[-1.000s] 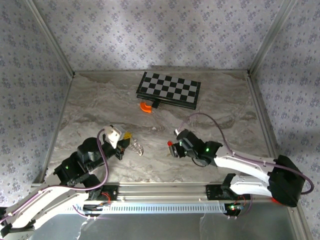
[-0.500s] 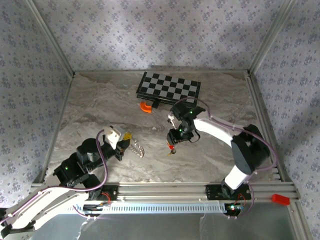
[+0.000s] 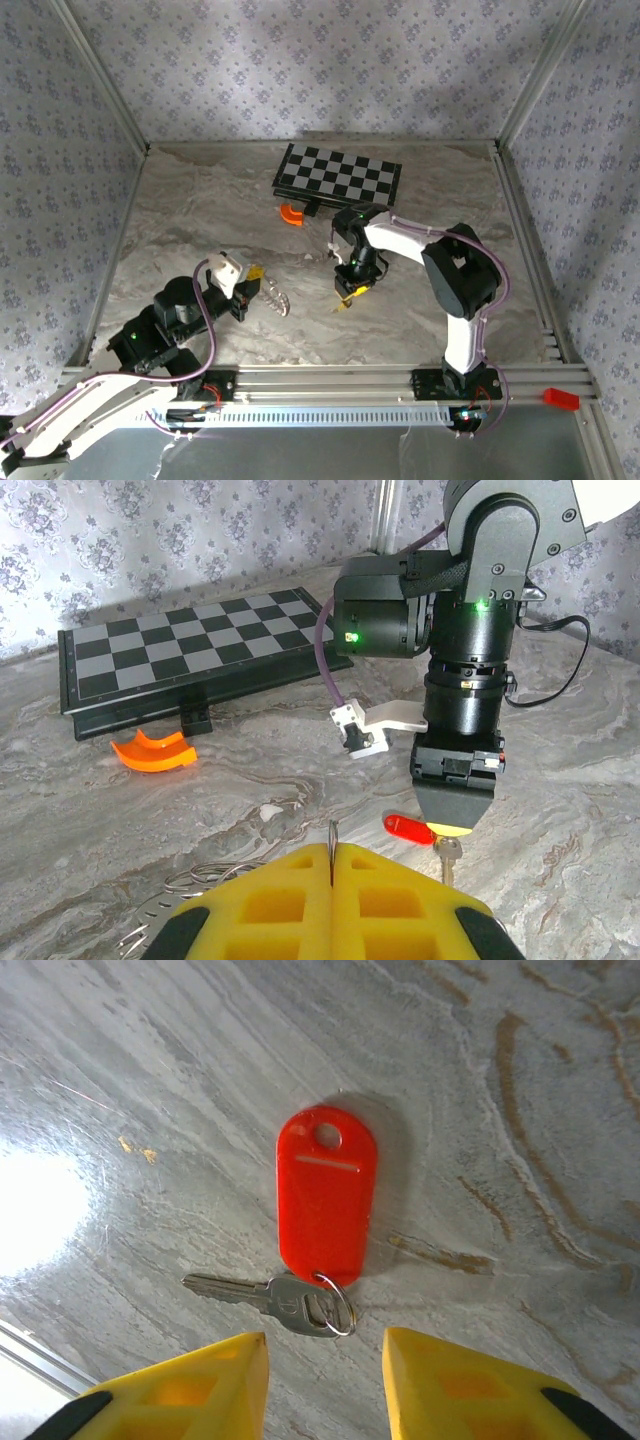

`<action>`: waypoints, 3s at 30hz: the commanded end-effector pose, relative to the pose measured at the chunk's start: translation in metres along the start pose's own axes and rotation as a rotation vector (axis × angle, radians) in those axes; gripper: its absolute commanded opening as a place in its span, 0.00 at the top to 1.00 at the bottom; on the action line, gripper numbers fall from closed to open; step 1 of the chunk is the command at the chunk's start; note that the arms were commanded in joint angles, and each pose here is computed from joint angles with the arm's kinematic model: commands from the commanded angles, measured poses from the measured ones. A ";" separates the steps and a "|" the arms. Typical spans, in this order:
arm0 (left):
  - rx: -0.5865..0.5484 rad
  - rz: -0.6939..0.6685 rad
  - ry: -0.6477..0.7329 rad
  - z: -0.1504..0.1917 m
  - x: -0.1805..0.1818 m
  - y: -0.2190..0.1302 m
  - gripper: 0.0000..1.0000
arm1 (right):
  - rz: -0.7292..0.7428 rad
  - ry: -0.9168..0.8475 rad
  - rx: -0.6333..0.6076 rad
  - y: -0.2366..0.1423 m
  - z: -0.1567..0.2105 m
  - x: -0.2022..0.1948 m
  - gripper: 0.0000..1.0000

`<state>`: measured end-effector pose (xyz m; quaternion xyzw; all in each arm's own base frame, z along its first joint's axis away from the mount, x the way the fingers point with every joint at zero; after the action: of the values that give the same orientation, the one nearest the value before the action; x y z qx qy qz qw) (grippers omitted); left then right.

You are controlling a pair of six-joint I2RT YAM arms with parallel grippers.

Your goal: Put the keys on the keyring

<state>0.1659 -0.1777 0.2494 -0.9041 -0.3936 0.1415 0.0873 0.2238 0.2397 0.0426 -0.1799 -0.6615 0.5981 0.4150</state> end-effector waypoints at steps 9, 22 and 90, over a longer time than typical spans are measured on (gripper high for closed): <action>-0.045 0.026 -0.009 -0.010 -0.005 0.000 1.00 | -0.040 -0.008 0.036 0.020 0.003 0.001 0.73; -0.034 0.028 -0.013 -0.008 -0.005 0.002 1.00 | -0.046 -0.008 0.014 0.022 0.001 0.000 0.86; -0.023 0.137 -0.015 -0.012 -0.024 0.001 1.00 | -0.097 -0.418 -0.770 -0.081 0.032 0.087 1.00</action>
<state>0.1604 -0.1891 0.2378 -0.9127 -0.3624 0.1541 0.1093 0.1922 0.2573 0.1235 -0.2405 -0.8947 0.3043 0.2215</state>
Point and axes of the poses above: each hand's point on the last joint's axis, 136 mm out from that joint toward the fingers, its own y axis out along the fingers, its own x axis along the line the jaws close on, z = x × y, the point moved 1 cm from there along -y, back along the fingers, and after that the axes turned 7 degrees about -y, right-handed, at the moved point
